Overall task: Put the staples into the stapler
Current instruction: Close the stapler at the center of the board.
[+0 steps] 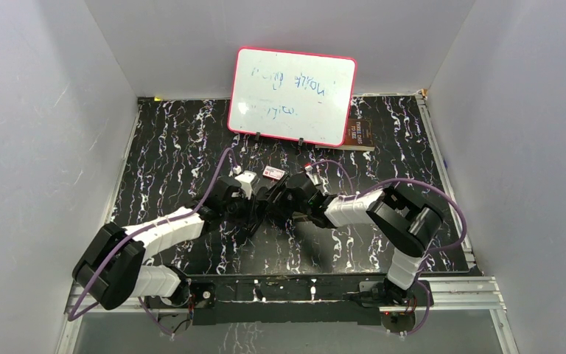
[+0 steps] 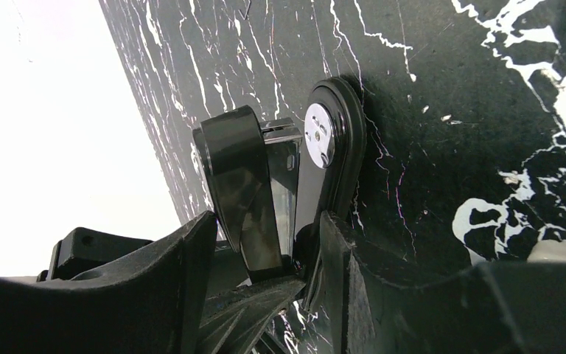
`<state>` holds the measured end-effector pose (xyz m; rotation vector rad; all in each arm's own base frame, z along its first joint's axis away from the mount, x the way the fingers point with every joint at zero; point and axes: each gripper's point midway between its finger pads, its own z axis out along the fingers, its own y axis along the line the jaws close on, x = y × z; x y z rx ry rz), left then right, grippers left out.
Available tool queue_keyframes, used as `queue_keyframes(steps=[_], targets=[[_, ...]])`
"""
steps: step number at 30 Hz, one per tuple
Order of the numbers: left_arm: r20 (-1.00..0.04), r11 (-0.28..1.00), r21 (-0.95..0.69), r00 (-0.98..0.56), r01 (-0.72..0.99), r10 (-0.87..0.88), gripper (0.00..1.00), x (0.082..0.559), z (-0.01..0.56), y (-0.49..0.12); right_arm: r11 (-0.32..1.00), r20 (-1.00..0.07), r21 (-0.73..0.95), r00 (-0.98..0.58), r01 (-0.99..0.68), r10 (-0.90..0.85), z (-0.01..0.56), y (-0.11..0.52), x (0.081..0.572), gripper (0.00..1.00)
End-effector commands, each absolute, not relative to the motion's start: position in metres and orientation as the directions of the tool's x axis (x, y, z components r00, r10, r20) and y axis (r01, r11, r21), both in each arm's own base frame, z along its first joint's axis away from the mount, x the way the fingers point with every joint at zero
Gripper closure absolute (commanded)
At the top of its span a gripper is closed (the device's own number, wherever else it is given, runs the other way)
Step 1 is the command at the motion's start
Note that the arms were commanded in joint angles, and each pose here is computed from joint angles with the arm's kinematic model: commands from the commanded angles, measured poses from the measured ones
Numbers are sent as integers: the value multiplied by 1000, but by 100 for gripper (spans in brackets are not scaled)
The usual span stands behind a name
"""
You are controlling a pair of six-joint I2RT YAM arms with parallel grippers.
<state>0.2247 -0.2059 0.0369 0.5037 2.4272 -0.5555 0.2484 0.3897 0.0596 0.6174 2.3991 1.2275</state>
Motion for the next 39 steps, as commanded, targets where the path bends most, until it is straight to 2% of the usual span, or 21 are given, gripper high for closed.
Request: queue_keyframes(steps=[1, 4, 11, 23, 27, 34, 39], targets=[[-654, 792, -316, -725, 523, 218, 100, 224, 52, -227, 499, -156, 850, -826, 166, 541, 74, 395, 255, 39], [-653, 787, -316, -724, 529, 224, 100, 225, 53, -228, 506, -195, 850, -806, 145, 559, 88, 388, 259, 38], [-654, 801, -296, -722, 521, 228, 100, 227, 52, -225, 491, -207, 862, -796, 128, 569, 102, 386, 261, 36], [-657, 800, -298, -720, 521, 224, 100, 230, 55, -227, 522, -79, 814, -843, 253, 533, 56, 394, 245, 36], [-655, 789, -300, -717, 535, 237, 100, 228, 54, -229, 519, -69, 816, -847, 256, 526, 49, 397, 245, 46], [-656, 794, -263, -705, 548, 269, 100, 231, 54, -225, 524, -86, 817, -847, 241, 525, 47, 394, 244, 84], [-656, 799, -217, -690, 561, 306, 100, 237, 54, -221, 524, -114, 825, -846, 212, 522, 54, 393, 246, 96]])
